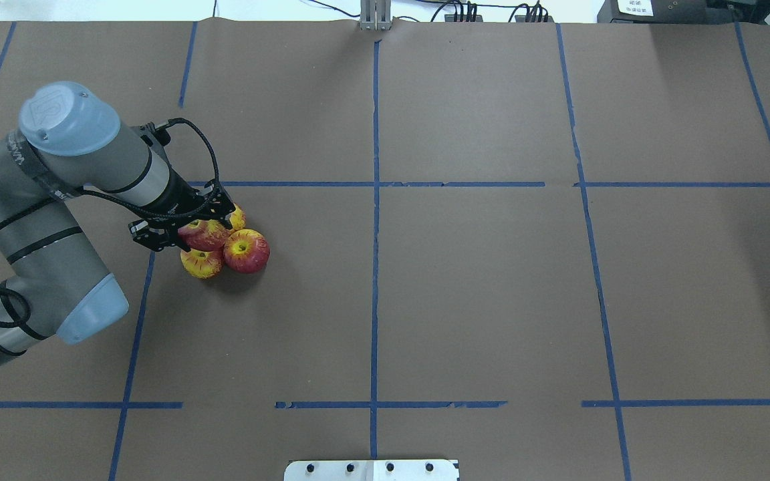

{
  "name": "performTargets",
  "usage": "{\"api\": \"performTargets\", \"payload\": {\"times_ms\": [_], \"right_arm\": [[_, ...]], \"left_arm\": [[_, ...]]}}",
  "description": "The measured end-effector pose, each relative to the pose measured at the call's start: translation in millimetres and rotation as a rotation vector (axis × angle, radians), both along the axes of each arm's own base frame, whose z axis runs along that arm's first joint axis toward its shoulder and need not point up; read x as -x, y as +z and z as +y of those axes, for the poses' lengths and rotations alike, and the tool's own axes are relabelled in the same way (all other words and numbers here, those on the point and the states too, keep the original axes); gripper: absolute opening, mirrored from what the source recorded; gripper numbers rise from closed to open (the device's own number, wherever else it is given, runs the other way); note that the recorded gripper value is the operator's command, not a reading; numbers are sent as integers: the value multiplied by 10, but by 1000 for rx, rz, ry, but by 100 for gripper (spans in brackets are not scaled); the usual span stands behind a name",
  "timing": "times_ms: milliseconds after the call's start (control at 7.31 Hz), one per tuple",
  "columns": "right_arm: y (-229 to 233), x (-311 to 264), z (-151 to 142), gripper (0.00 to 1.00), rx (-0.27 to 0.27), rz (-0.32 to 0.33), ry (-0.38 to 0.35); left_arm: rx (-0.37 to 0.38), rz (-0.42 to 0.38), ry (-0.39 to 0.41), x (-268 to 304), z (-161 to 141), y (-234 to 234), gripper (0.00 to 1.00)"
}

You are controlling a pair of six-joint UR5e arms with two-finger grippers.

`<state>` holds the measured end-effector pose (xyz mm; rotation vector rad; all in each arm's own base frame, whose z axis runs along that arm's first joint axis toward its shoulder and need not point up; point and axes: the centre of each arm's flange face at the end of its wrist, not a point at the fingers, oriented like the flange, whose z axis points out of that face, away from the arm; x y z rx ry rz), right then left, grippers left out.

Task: Stack apples
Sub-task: 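Lower the apple onto the top of the cluster and open the left gripper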

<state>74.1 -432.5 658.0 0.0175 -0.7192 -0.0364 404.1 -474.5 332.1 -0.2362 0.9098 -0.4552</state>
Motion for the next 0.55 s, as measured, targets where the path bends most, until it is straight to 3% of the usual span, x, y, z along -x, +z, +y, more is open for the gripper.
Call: {"api": "performTargets", "payload": {"times_ms": [274,547], "right_arm": [[0,0,0,100,0,0,0],[0,0,0,100,0,0,0]], "left_arm": [[-4,2,4,-16,0,-17,39],[-7,5,5,-26,-4,-38,41]]}}
